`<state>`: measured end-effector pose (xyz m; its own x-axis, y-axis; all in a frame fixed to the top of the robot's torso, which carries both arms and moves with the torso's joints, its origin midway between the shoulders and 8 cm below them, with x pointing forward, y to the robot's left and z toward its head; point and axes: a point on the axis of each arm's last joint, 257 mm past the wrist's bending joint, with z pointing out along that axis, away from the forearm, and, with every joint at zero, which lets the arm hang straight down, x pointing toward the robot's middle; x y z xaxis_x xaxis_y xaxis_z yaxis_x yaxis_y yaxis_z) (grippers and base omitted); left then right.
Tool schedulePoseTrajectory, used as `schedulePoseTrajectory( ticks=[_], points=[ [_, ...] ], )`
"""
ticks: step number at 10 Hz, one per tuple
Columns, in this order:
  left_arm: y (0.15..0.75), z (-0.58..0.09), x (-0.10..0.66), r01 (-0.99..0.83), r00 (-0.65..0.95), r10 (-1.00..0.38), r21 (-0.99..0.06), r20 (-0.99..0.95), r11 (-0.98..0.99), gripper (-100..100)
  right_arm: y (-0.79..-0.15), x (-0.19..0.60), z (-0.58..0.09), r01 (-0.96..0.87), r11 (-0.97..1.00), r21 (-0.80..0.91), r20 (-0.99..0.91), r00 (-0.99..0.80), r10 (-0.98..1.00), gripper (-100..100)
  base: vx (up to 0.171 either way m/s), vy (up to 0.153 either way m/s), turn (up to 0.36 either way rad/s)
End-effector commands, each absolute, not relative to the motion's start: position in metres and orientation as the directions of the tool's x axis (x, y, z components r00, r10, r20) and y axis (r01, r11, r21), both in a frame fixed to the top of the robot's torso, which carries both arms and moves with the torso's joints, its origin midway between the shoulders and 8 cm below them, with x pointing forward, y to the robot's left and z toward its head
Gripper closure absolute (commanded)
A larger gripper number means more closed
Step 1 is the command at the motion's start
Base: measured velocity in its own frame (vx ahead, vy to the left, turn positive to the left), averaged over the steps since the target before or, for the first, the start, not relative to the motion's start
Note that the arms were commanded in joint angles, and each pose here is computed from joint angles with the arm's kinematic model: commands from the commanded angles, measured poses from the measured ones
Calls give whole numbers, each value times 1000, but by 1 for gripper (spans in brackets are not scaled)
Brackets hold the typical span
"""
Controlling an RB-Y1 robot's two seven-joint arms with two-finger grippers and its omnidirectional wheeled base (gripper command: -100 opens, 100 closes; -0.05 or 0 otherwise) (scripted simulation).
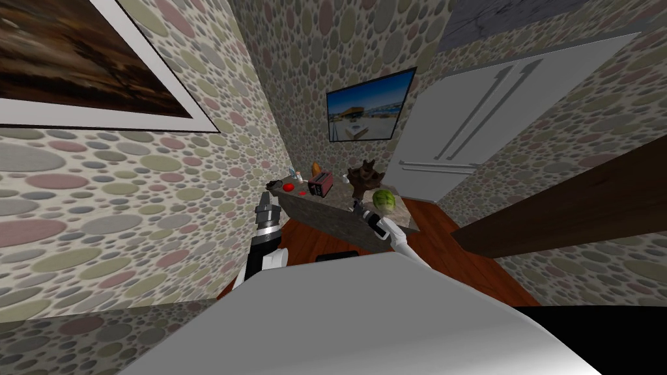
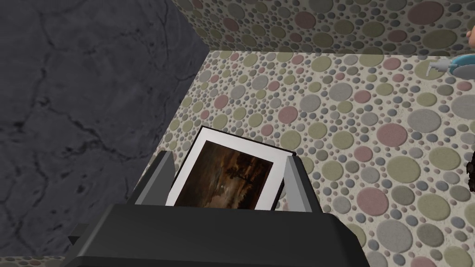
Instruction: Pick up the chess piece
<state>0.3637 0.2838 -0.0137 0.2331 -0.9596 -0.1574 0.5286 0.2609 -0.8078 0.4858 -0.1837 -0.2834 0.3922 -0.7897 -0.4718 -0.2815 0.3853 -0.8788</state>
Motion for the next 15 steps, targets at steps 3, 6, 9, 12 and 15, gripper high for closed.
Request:
schedulePoseTrajectory(
  ticks=[3,6,9,12,15],
  points=[
    [284,-14,364,529,233,-960,-808,-157,261,0,-185,486,-281,-277,389,-878,-474,394,-788,0,-11,-121,-53],
    [284,-14,364,529,233,-960,-808,-157,260,0,-186,495,-277,-269,387,-882,-467,386,-796,-100,27,21,69],
    [284,-14,364,529,233,-960,-808,-157,260,0,-186,495,-276,-268,388,-882,-467,385,-796,100,0,0,0],
    [284,-14,364,529,233,-960,-808,-157,260,0,-185,496,-274,-265,388,-883,-466,388,-795,0,0,0,0],
    [284,-14,364,529,233,-960,-808,-157,260,0,-199,494,-281,-286,438,-853,-520,374,-768,-100,-39,103,-82]
  ],
)
